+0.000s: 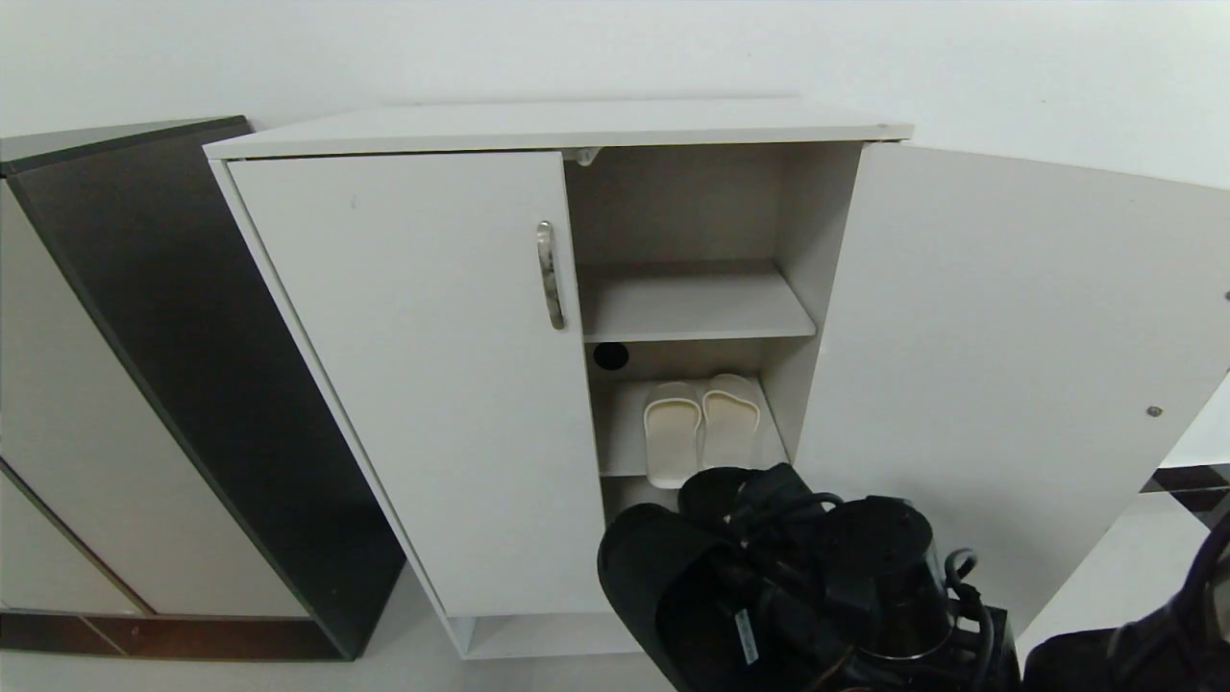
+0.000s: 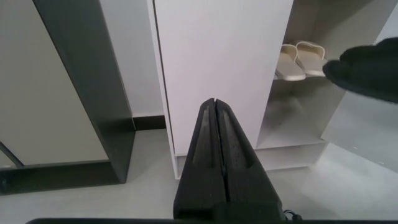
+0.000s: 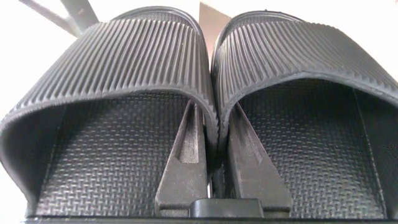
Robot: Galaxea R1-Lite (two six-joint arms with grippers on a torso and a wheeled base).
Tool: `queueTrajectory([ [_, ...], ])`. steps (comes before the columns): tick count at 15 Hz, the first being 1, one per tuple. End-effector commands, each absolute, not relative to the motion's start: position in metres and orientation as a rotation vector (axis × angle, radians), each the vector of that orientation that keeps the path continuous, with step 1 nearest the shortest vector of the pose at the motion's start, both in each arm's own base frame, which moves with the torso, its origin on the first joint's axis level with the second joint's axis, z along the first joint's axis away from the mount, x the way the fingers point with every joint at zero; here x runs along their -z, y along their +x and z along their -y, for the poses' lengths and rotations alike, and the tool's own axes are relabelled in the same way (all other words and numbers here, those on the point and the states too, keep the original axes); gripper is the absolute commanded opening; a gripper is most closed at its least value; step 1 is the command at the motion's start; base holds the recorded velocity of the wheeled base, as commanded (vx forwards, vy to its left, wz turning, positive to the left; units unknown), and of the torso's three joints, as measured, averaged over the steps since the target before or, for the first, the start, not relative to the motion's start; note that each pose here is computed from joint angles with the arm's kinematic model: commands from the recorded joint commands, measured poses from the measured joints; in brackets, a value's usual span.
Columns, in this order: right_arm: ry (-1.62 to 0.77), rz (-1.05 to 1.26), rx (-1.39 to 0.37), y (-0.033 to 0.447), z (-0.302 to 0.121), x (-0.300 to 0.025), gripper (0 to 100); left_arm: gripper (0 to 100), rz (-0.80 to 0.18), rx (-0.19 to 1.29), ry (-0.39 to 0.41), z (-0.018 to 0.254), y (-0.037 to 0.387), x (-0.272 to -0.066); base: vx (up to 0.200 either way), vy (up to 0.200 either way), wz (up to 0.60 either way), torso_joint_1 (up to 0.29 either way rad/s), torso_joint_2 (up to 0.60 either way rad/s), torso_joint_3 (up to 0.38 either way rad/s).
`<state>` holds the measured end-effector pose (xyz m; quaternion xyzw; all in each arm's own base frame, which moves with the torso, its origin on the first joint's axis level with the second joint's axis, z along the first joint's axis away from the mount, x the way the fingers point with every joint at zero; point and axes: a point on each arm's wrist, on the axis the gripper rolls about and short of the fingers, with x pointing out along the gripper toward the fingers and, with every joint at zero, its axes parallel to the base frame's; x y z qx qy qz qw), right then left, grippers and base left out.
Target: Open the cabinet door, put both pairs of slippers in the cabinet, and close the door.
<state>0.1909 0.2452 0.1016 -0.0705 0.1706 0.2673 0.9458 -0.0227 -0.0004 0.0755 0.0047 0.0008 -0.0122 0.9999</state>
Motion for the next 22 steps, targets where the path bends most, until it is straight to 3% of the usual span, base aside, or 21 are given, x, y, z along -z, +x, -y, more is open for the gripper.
queueTrajectory([
  [1, -0.064, -0.304, -0.489, 0.195, -0.250, -0.142, 0, 0, -0.001, 0.026, 0.009, 0.000, -0.023, -0.076, 0.000, 0.000, 0.00, 0.000, 0.00, 0.000],
  [4, -0.009, -0.273, -0.364, 0.192, -0.257, -0.189, 0, 0, -0.001, 0.026, 0.011, 0.000, -0.023, -0.076, 0.000, 0.000, 0.00, 0.000, 0.00, 0.000],
  [9, 0.034, -0.191, -0.213, 0.202, -0.270, -0.216, 0, 0, -0.001, 0.026, 0.011, 0.000, -0.023, -0.076, 0.000, 0.000, 0.00, 0.000, 0.00, 0.000],
  [22, -0.002, -0.205, -0.153, 0.219, -0.283, -0.217, 0, 0, -0.001, 0.026, 0.012, 0.000, -0.023, -0.076, 0.000, 0.000, 0.00, 0.000, 0.00, 0.000],
])
